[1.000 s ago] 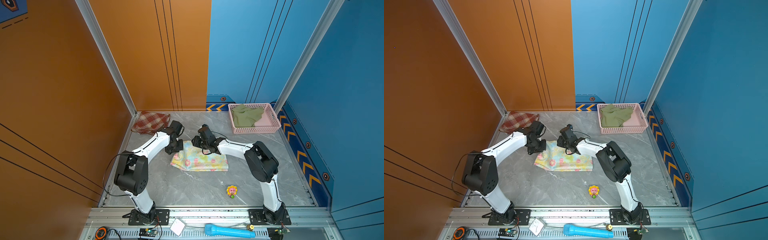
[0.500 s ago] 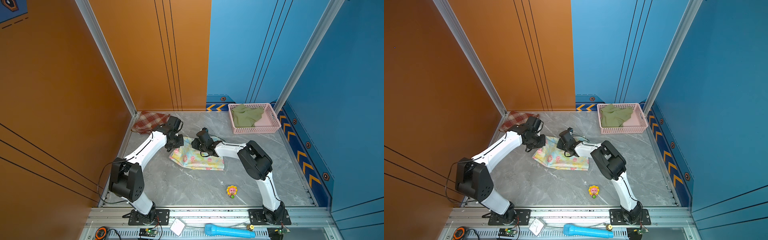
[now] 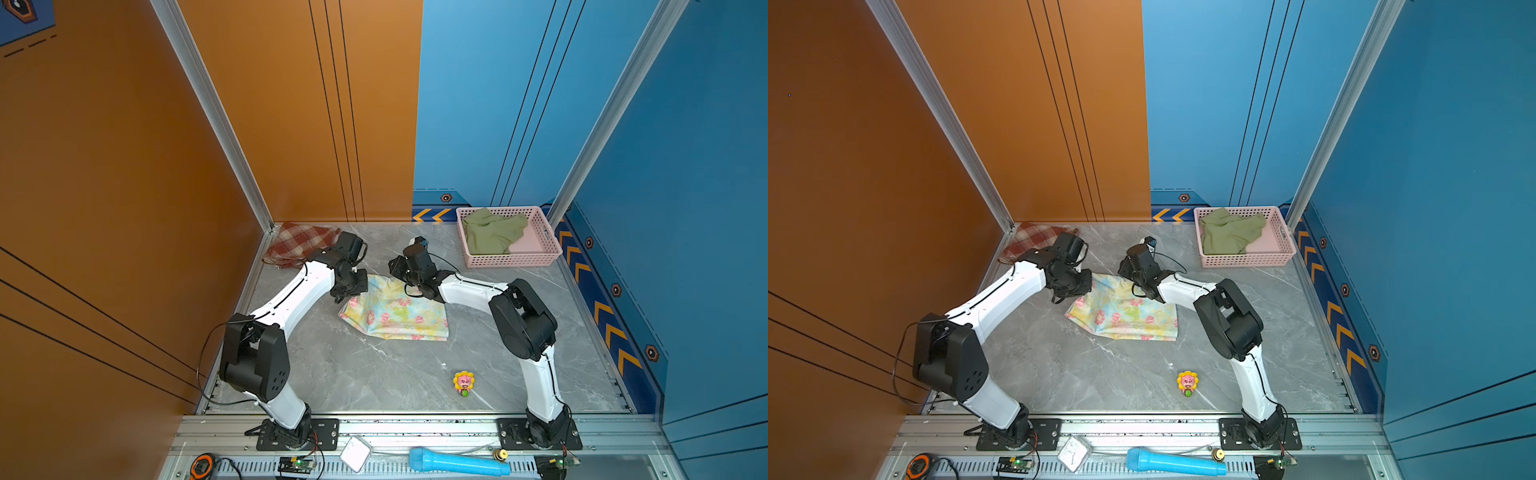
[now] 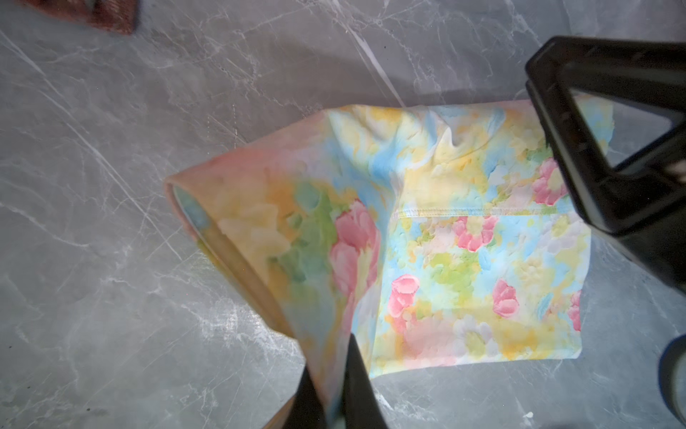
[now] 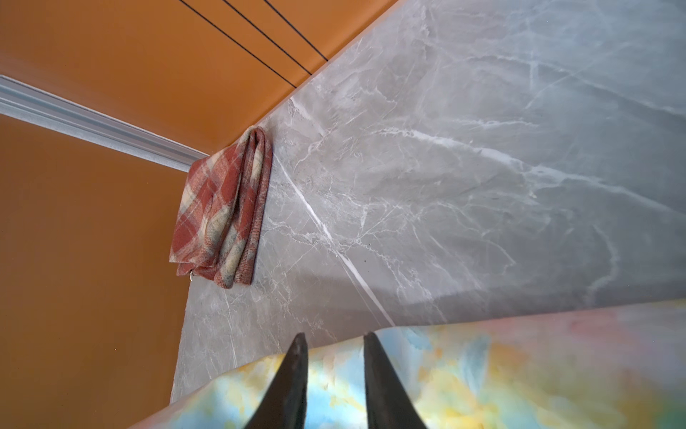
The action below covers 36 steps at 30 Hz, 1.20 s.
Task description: Fold and stack the skirts
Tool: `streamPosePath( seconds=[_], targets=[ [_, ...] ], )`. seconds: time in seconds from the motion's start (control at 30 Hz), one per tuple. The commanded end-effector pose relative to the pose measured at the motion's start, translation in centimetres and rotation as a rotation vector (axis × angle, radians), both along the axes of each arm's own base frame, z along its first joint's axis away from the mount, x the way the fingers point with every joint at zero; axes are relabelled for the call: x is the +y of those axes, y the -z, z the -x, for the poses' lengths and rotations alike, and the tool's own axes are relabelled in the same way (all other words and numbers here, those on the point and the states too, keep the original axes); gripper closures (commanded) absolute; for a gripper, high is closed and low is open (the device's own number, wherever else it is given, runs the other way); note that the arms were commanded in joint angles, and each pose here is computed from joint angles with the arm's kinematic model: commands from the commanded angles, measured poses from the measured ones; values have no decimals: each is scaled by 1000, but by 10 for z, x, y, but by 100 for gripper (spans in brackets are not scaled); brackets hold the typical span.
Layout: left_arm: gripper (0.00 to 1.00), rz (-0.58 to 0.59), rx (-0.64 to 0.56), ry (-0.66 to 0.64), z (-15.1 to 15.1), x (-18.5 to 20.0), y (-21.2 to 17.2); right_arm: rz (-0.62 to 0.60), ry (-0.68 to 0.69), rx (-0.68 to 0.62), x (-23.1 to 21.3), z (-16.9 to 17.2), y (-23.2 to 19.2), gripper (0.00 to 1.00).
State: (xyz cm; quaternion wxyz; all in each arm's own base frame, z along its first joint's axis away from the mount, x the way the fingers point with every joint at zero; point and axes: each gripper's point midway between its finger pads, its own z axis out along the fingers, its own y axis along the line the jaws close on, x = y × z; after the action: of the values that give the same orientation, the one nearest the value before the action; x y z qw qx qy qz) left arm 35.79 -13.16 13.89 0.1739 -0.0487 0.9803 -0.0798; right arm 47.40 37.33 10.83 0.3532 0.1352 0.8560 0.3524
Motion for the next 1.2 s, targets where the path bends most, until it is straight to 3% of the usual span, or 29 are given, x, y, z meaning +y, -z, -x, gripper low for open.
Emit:
streamPosePath(
  seconds=[0.0, 0.3, 0.47, 0.63, 0.67, 0.83, 1.0, 1.17],
  targets=[
    [100, -9, 4, 19, -1, -2, -4, -16, 33, 39, 7, -1, 26, 77],
    [100, -10, -5, 19, -2, -2, -10, -50, 48, 84, 30, 2, 60, 81],
    [100, -12, -8, 23, -3, -3, -13, -32, 59, 43, 27, -10, 42, 79],
    [100, -17, -9, 22, -5, -2, -13, 6, 53, -16, 10, -6, 9, 69],
    [100, -18, -9, 22, -6, -1, -13, 15, 79, -29, -10, -15, 3, 68],
    [100, -26, -17, 26, -12, -1, -15, 136, 56, 7, -59, 8, -13, 61],
    [100, -57, -31, 30, -20, 2, -18, 275, -34, 157, -112, 51, 13, 53],
    [100, -109, -39, 43, -26, 4, -22, 284, -64, 267, -152, 88, 43, 49]
  ],
)
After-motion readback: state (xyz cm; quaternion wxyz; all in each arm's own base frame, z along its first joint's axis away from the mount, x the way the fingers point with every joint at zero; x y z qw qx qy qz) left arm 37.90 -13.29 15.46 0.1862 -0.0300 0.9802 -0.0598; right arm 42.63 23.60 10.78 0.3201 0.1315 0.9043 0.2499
